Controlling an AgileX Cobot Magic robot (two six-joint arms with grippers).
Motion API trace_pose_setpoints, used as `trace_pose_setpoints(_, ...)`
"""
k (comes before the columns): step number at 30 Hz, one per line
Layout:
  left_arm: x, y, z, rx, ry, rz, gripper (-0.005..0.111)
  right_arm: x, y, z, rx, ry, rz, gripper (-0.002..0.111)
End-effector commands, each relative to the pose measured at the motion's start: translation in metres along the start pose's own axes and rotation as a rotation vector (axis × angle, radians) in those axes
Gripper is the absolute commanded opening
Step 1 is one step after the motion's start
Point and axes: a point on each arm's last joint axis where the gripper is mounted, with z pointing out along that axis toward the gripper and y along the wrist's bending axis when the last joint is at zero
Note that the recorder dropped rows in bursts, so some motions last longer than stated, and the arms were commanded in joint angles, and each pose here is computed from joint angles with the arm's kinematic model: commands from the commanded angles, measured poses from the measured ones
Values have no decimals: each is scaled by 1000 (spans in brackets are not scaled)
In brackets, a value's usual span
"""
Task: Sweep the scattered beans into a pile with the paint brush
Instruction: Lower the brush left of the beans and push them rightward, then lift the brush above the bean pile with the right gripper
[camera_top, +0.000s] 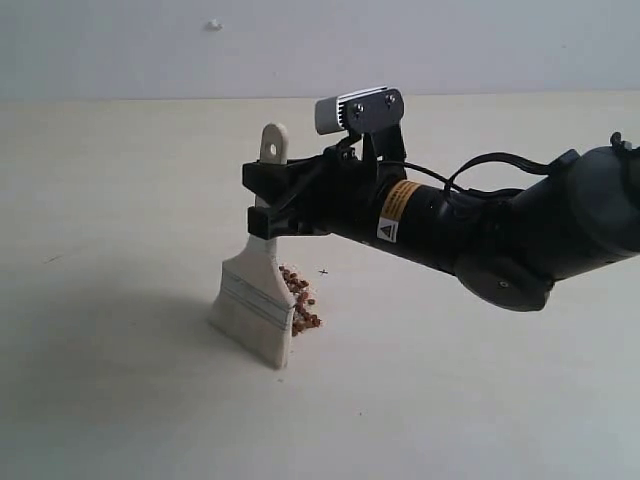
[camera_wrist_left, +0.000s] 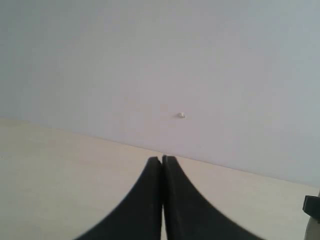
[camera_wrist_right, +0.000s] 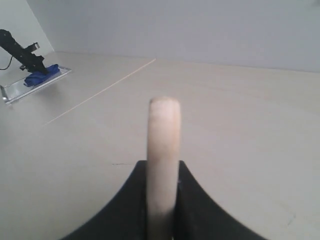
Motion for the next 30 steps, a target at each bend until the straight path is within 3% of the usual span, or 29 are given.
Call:
trace_pose_setpoints(1, 1, 0, -1, 10, -2, -5, 0, -2, -3, 1, 37, -17, -25, 0)
trace_pose_setpoints(13, 1, 0, -1, 10, -2, -5, 0, -3, -5, 1, 59, -21, -50, 0)
trace_pose_setpoints(30, 1, 0, -1, 10, -2, -5, 0, -28, 9, -5, -28, -148, 2, 0)
